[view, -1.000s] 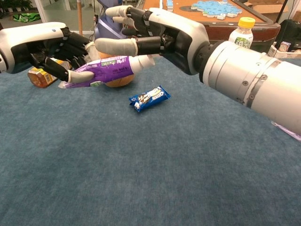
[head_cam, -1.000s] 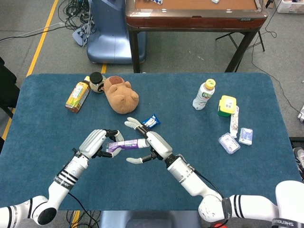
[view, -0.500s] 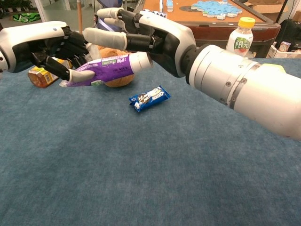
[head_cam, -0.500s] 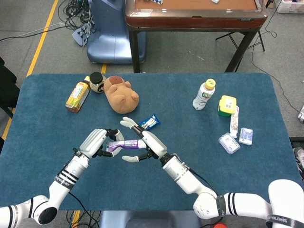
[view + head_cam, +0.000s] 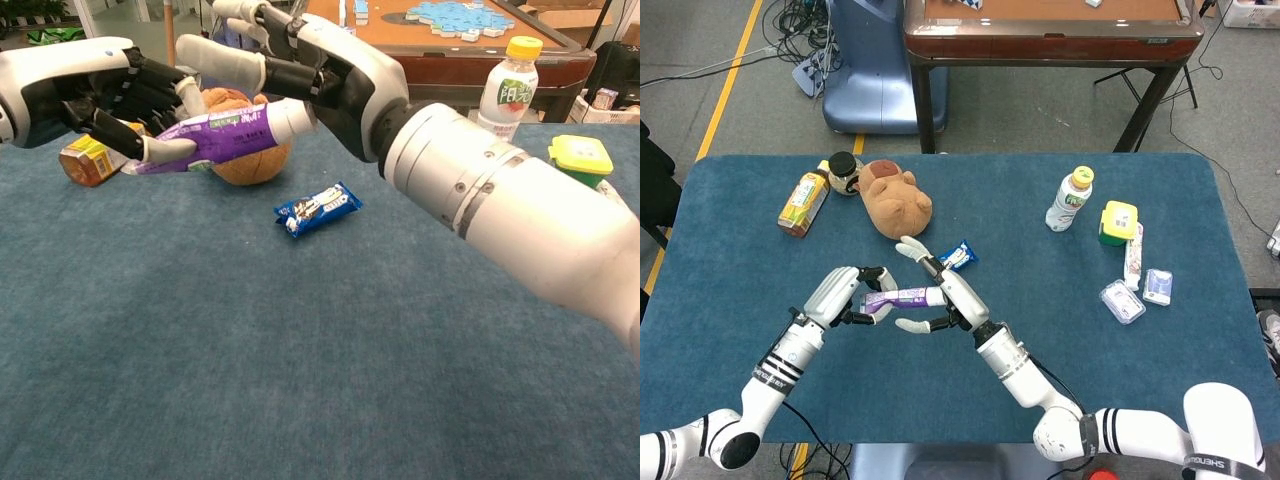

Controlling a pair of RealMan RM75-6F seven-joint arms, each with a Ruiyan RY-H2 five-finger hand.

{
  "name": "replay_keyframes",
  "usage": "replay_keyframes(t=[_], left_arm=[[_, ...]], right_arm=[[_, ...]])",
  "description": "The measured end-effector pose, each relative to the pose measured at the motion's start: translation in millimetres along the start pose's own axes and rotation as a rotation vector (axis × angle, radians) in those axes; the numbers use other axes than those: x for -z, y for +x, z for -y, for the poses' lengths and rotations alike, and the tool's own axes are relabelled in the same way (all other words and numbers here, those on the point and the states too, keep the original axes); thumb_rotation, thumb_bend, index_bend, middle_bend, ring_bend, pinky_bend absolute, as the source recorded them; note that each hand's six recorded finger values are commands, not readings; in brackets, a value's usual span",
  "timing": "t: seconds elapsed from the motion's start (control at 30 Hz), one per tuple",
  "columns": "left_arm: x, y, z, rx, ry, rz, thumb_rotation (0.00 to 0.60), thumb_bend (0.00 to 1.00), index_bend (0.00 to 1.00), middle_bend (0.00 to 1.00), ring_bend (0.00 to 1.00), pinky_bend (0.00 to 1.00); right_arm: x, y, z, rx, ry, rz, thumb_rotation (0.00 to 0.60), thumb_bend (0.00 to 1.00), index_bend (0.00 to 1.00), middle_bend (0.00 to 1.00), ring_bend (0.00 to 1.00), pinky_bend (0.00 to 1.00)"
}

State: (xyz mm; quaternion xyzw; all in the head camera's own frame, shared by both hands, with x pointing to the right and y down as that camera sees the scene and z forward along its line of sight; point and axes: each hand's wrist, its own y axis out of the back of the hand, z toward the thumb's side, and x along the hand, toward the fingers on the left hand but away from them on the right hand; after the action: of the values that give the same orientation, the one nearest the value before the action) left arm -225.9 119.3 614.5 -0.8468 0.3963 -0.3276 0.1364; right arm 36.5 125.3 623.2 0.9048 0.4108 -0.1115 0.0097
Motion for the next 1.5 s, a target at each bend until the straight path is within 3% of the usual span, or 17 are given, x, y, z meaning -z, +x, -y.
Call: replay_keyframes(t=[0.47, 1.2, 1.5], left_arm=[[0.2, 1.3, 1.3, -0.006, -0.008, -0.009, 0.6, 0.48, 0.59, 0.7, 0.46, 0.41], [-0.5, -0.2, -3.8, -0.009, -0.069, -0.029, 0.6, 0.48, 0.6, 0.7, 0.46, 0.42], [4.5, -4.8, -7.2, -0.01, -0.098, -0.024, 0.599, 0.48, 0.6, 0.7, 0.46, 0.42]], right_arm=[[2.7, -8.9, 3.8, 0.054, 0.002, -0.031, 0.442, 0.0, 0.0, 0.0, 0.0, 0.0], [-5.8, -15.2, 9.4, 0.041, -0.05, -0.07, 0.441, 0.0, 0.0, 0.0, 0.0, 0.0], [-20.5, -1.7, -10.0, 0.041, 0.004, -0.105, 0.442, 0.0, 0.0, 0.0, 0.0, 0.0]])
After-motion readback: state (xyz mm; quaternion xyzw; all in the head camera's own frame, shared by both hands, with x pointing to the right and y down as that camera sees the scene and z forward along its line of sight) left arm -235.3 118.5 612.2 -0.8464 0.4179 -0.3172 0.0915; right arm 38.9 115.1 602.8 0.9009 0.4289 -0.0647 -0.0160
